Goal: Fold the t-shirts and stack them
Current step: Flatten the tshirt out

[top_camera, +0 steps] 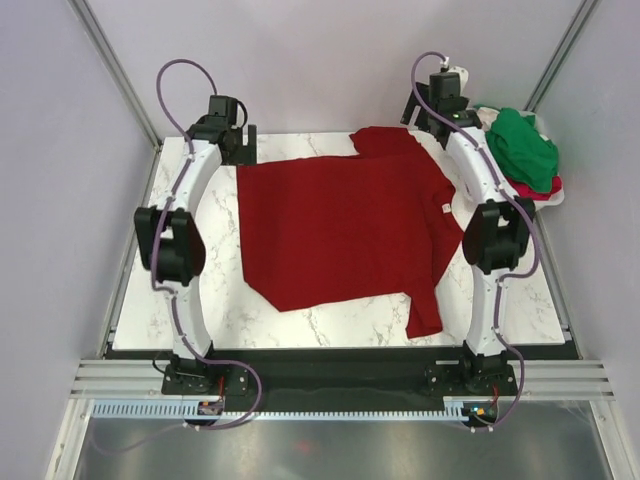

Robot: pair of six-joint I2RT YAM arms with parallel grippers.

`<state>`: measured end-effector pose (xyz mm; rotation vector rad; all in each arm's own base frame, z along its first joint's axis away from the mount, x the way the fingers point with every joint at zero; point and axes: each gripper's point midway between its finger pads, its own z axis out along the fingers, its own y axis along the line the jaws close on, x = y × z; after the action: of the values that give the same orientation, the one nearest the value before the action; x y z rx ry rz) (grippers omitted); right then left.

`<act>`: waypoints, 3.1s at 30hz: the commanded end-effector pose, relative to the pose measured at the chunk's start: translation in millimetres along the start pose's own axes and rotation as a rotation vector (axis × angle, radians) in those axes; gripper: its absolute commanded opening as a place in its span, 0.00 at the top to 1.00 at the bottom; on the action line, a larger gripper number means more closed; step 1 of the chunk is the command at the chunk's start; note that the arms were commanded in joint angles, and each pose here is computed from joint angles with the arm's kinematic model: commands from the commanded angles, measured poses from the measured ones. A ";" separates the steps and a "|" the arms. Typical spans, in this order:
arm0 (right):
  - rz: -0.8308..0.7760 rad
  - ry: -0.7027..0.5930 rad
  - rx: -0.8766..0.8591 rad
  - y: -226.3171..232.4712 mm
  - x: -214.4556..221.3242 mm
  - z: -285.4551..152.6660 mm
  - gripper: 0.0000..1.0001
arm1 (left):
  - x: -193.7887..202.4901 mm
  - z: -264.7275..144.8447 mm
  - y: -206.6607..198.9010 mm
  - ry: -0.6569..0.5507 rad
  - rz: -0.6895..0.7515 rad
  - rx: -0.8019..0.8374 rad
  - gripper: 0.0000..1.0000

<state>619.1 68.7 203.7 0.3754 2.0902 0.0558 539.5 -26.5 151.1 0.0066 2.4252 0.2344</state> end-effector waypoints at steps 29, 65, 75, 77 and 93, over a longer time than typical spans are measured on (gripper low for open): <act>-0.019 0.170 -0.276 -1.0 136.3 -182.4 0.02 | 325.5 -143.0 -86.1 0.445 -0.430 0.284 0.16; -0.072 0.194 -0.263 -10.7 152.6 -180.4 0.02 | 259.5 -113.1 -134.7 0.265 -0.407 0.397 0.98; -0.069 0.174 -0.275 -9.8 146.6 -186.8 0.02 | 230.4 -156.4 -113.4 0.288 -0.272 0.362 0.98; -0.068 0.174 -0.279 -9.1 146.2 -187.1 0.02 | 223.6 -164.3 -107.8 0.286 -0.259 0.345 0.97; -0.068 0.200 -0.282 -10.0 155.9 -185.4 0.02 | 268.0 -192.6 -94.4 0.334 -0.251 0.300 0.36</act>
<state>384.9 122.6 158.8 0.1463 2.2903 0.3350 240.1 -136.1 125.8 -0.1940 2.6677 -0.3184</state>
